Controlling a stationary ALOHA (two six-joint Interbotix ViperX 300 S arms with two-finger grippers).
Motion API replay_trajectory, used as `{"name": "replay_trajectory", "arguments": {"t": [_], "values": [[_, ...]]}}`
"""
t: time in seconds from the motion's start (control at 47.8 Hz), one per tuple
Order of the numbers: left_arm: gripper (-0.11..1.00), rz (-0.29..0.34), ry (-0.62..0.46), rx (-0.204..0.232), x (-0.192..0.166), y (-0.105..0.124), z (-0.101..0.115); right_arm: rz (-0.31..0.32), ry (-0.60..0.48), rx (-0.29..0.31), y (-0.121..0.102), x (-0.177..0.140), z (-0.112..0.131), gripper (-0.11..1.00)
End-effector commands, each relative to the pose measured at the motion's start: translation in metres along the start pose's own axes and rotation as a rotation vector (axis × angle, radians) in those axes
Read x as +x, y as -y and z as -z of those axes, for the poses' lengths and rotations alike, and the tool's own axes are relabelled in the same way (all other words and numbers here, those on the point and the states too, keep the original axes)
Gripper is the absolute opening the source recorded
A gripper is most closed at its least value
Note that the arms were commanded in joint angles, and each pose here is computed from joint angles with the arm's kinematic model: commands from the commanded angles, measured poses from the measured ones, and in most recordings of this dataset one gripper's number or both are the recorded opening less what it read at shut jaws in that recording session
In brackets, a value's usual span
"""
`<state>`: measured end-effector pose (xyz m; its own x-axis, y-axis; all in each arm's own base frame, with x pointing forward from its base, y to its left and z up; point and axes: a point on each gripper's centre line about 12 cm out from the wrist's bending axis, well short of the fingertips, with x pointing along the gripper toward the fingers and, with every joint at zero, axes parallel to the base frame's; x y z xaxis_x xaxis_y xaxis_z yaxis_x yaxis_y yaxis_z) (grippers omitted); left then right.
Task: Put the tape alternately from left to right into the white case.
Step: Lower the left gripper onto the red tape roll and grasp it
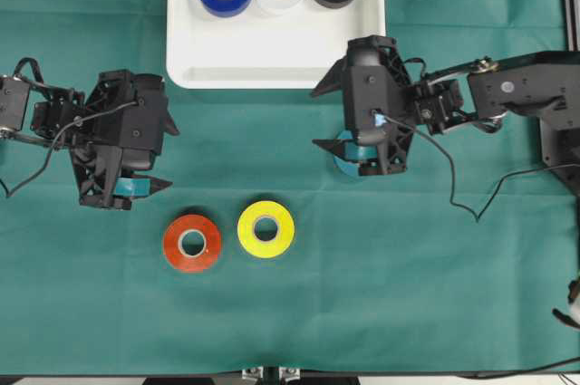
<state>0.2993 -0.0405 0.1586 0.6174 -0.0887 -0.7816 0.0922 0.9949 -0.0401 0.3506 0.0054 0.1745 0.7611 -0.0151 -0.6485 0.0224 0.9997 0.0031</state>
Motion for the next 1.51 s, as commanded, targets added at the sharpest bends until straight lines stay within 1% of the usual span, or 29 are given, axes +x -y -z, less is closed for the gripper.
{"name": "replay_trajectory", "arguments": {"t": [0.0, 0.125, 0.209, 0.439, 0.648, 0.878, 1.004, 1.192, 1.484], "values": [[0.77, 0.002, 0.041, -0.004, -0.004, 0.000, -0.012, -0.002, 0.034, 0.008, 0.001, -0.007, -0.008, 0.84], [0.77, 0.007, 0.041, -0.003, -0.004, 0.003, -0.013, -0.003, 0.038, 0.008, 0.001, -0.007, -0.009, 0.85], [0.77, 0.016, 0.042, -0.013, -0.004, 0.007, -0.014, -0.002, 0.037, 0.008, 0.001, -0.007, -0.010, 0.84], [0.77, 0.047, 0.018, -0.104, 0.001, 0.022, -0.012, -0.001, 0.033, 0.007, 0.000, -0.007, -0.009, 0.84], [0.77, 0.086, 0.007, -0.152, 0.001, 0.042, -0.010, 0.000, 0.032, 0.008, 0.001, -0.007, -0.008, 0.84], [0.77, 0.106, -0.014, -0.207, 0.007, 0.055, -0.010, -0.001, 0.030, 0.007, 0.000, -0.007, -0.007, 0.84], [0.77, 0.115, -0.023, -0.221, 0.012, 0.061, -0.013, 0.000, 0.027, 0.007, 0.001, -0.006, -0.007, 0.84], [0.76, 0.112, -0.034, -0.258, 0.022, 0.064, -0.020, 0.001, 0.023, 0.007, 0.001, -0.005, -0.006, 0.84], [0.76, 0.102, -0.061, -0.258, 0.037, 0.066, -0.021, 0.001, 0.018, 0.007, 0.001, -0.004, -0.005, 0.84]]}}
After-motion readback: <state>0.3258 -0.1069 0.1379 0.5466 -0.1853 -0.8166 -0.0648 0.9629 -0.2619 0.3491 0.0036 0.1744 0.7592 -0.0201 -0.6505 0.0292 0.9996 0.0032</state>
